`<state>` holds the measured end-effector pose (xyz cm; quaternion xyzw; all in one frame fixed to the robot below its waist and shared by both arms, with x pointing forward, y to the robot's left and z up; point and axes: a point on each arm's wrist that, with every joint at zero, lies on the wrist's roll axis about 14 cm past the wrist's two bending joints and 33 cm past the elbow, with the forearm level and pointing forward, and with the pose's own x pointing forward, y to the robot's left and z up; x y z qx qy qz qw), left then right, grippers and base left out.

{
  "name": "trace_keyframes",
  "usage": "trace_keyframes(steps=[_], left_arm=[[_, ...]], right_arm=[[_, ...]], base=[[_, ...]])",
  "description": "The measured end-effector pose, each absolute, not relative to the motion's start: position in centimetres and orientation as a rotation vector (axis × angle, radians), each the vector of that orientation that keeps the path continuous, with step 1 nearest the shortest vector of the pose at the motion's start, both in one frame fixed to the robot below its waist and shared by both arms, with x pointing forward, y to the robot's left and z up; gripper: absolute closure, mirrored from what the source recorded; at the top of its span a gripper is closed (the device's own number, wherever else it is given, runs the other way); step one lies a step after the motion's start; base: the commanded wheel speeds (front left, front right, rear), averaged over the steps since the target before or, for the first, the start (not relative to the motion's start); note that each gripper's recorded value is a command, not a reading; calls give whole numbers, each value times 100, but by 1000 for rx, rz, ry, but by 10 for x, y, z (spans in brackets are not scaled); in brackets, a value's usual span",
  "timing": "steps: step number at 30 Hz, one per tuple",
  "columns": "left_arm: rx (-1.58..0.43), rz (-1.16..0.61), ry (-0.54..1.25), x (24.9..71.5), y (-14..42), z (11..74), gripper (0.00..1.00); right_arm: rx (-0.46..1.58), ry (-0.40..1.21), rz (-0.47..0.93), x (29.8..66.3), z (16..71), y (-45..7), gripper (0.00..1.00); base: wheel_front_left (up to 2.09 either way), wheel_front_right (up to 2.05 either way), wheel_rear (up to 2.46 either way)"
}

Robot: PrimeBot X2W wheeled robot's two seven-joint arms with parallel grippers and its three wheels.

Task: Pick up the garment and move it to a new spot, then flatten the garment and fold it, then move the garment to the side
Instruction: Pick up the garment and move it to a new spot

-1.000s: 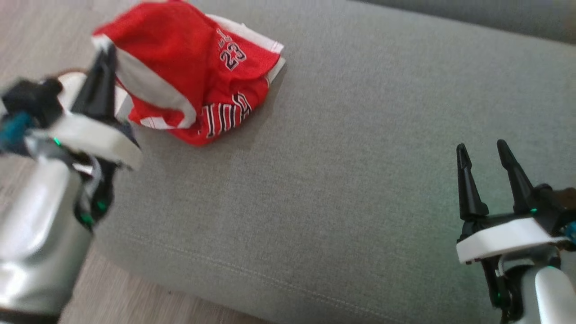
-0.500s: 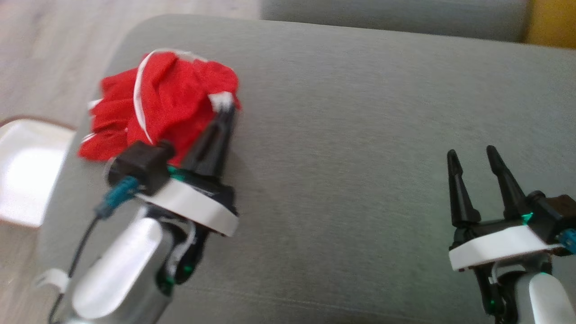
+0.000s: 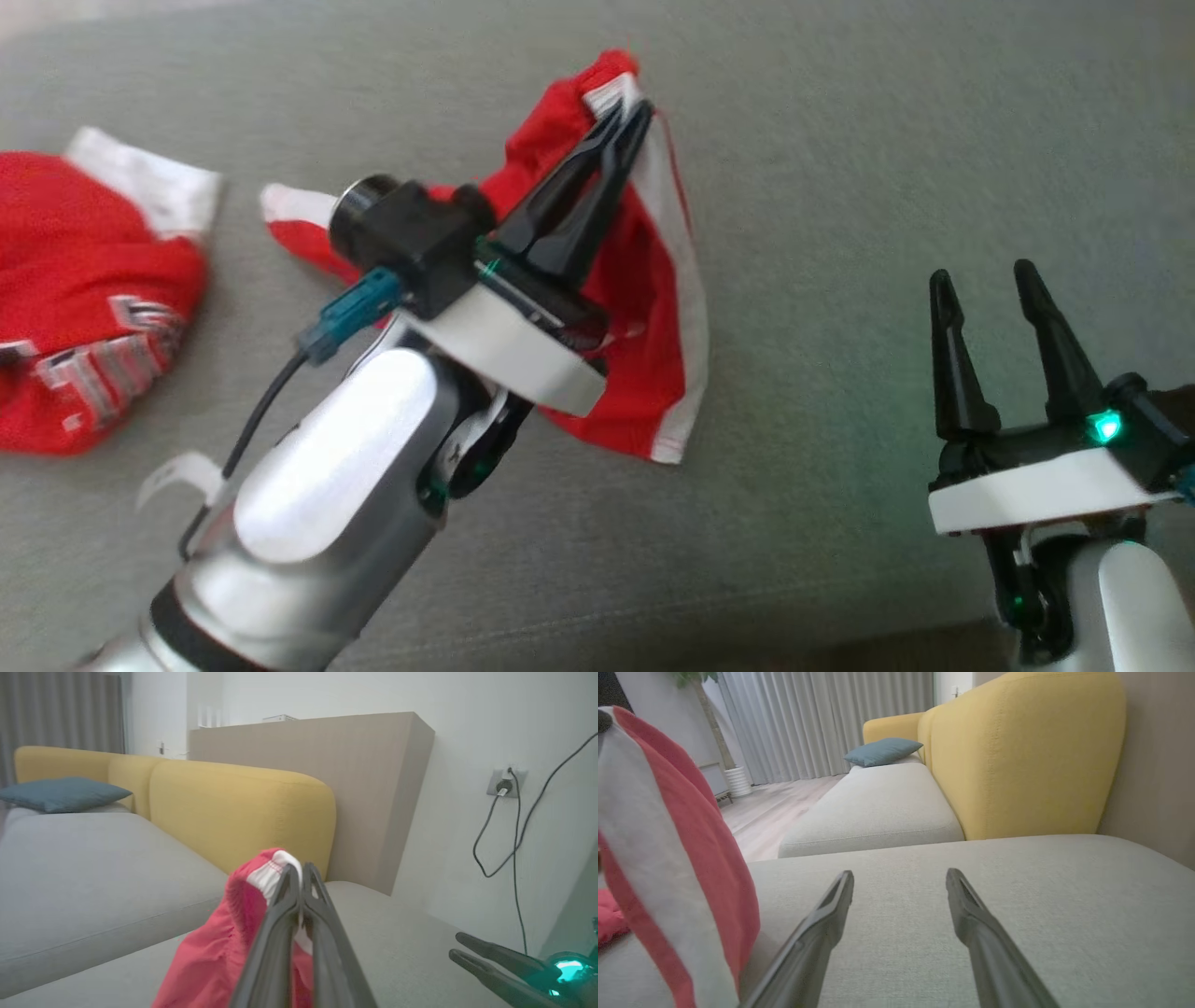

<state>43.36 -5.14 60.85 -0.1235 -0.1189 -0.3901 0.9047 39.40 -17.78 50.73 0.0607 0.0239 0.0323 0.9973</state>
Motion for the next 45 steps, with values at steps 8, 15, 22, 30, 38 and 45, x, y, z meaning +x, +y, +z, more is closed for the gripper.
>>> trace_keyframes(steps=[8,15,22,30,38,45], left_arm=[[-215,-903,33,448,-88,515,100],[-195,-937,101,436,-94,483,0],[-212,-886,-30,425,-77,516,0],[-152,-516,-67,436,29,523,0],[-112,-251,-59,422,118,518,0],[-88,-98,-69,396,178,520,0]], right_arm=[[113,86,-18,394,488,-203,0],[122,94,-10,397,482,-201,0],[119,64,47,403,492,-183,0],[123,47,150,410,505,-149,0],[116,44,222,412,512,-125,0],[110,55,257,404,513,-113,0]], base=[[0,0,0],[0,0,0],[0,0,0],[0,0,0],[0,0,0],[0,0,0]])
